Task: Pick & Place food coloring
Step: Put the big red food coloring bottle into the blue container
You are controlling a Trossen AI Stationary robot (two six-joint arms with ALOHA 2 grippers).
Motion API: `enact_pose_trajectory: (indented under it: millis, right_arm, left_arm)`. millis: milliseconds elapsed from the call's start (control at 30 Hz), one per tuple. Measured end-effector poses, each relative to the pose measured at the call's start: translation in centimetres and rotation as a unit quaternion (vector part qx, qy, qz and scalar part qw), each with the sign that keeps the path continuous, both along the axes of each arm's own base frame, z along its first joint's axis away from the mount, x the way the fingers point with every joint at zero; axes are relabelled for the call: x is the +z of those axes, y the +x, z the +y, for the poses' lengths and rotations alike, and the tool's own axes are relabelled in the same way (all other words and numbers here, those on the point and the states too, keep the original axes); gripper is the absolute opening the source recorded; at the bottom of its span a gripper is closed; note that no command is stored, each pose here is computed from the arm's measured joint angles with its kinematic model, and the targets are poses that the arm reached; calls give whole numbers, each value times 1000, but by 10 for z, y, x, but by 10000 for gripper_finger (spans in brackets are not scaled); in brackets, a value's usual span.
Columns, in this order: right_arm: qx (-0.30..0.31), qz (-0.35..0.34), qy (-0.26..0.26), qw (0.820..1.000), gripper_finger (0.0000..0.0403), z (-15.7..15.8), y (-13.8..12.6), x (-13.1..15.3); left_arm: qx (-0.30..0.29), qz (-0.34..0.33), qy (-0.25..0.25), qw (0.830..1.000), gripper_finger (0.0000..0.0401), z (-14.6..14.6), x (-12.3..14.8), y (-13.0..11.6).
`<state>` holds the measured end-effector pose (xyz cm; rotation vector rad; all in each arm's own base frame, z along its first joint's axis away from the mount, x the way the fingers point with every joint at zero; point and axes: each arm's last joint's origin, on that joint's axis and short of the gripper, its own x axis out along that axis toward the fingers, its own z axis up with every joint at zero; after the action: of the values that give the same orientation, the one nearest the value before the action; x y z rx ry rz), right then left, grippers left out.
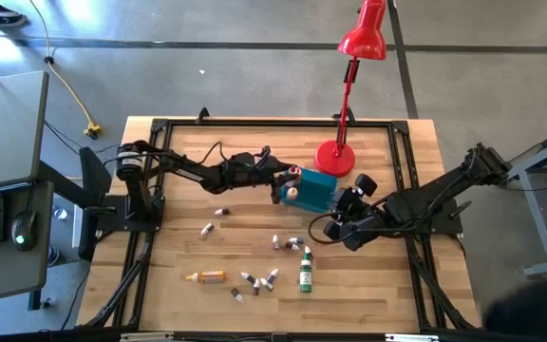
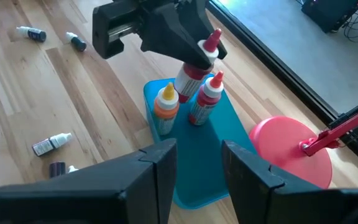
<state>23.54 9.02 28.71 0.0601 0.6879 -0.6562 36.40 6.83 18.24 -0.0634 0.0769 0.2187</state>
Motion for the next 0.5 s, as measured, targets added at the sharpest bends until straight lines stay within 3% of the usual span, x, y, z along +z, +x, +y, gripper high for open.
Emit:
enact_pose_trajectory:
  millis: [500]
  right_arm:
    - [1,1,1,1000,119,0,0,0]
  left_arm:
    - [4,12,12,1000,102,-2,-9,3]
